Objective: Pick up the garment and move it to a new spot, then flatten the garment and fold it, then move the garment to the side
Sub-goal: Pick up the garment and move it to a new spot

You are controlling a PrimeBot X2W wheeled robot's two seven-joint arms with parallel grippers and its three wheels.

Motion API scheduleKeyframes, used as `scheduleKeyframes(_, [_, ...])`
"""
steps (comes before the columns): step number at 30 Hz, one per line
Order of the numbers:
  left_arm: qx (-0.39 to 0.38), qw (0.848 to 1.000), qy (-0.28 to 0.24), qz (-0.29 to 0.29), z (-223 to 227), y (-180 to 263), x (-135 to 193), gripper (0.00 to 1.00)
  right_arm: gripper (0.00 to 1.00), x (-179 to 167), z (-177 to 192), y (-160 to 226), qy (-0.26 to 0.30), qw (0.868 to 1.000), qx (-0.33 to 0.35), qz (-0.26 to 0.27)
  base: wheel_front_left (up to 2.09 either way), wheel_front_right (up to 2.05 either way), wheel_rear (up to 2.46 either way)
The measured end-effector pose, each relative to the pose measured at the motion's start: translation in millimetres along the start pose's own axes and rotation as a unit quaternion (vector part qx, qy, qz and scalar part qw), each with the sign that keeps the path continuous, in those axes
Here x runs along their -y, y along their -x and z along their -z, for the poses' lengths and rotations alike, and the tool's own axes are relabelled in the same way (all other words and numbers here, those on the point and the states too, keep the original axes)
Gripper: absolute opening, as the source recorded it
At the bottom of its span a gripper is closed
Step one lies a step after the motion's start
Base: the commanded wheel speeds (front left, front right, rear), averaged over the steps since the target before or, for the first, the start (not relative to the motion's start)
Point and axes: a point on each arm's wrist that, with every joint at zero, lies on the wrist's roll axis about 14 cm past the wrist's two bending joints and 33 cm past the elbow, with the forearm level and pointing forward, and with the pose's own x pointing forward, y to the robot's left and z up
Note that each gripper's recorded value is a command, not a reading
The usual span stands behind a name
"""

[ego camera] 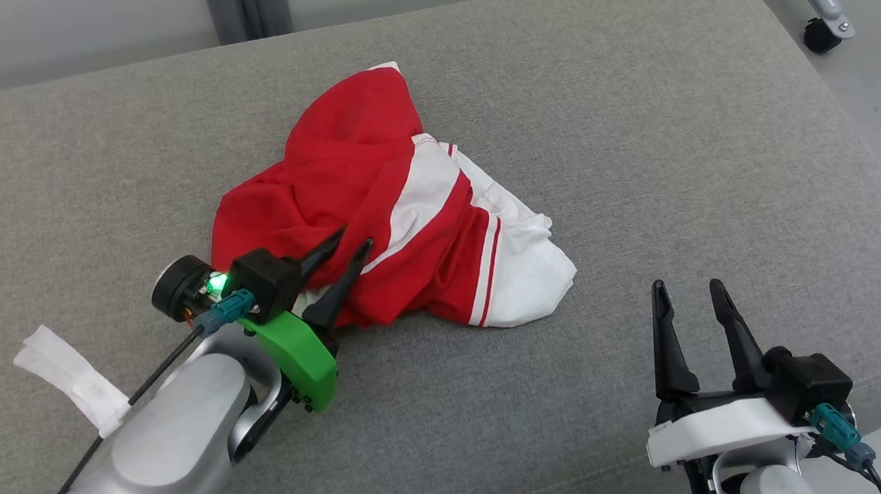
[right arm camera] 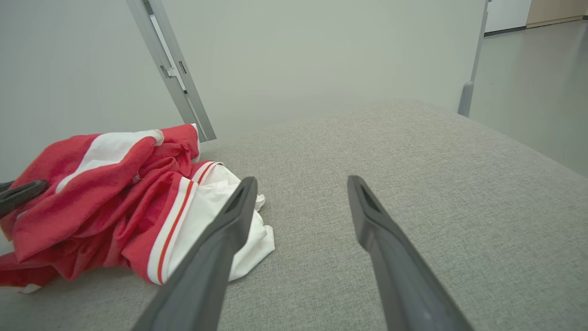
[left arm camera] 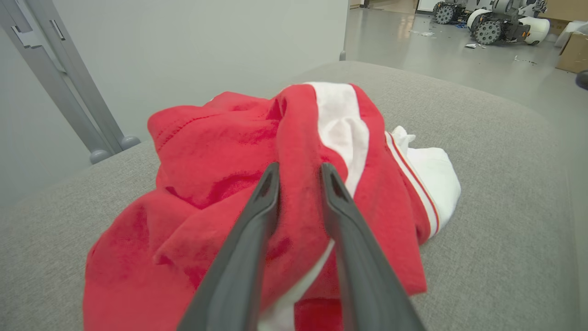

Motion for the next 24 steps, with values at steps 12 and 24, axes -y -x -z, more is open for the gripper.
scheduleKeyframes(12, [0.057,0.998,-0.023,-0.002,-55,-15,-6,0.00,1.00,-4,-7,3,-0.003,1.000,0.010,-0.006,0.00,0.00,0.00])
scheduleKeyframes(24, [0.225,0.966,-0.127,0.028,-227,-32,2,0.00,1.00,-5,-11,10,-0.011,1.000,0.017,-0.007,0.00,0.00,0.00])
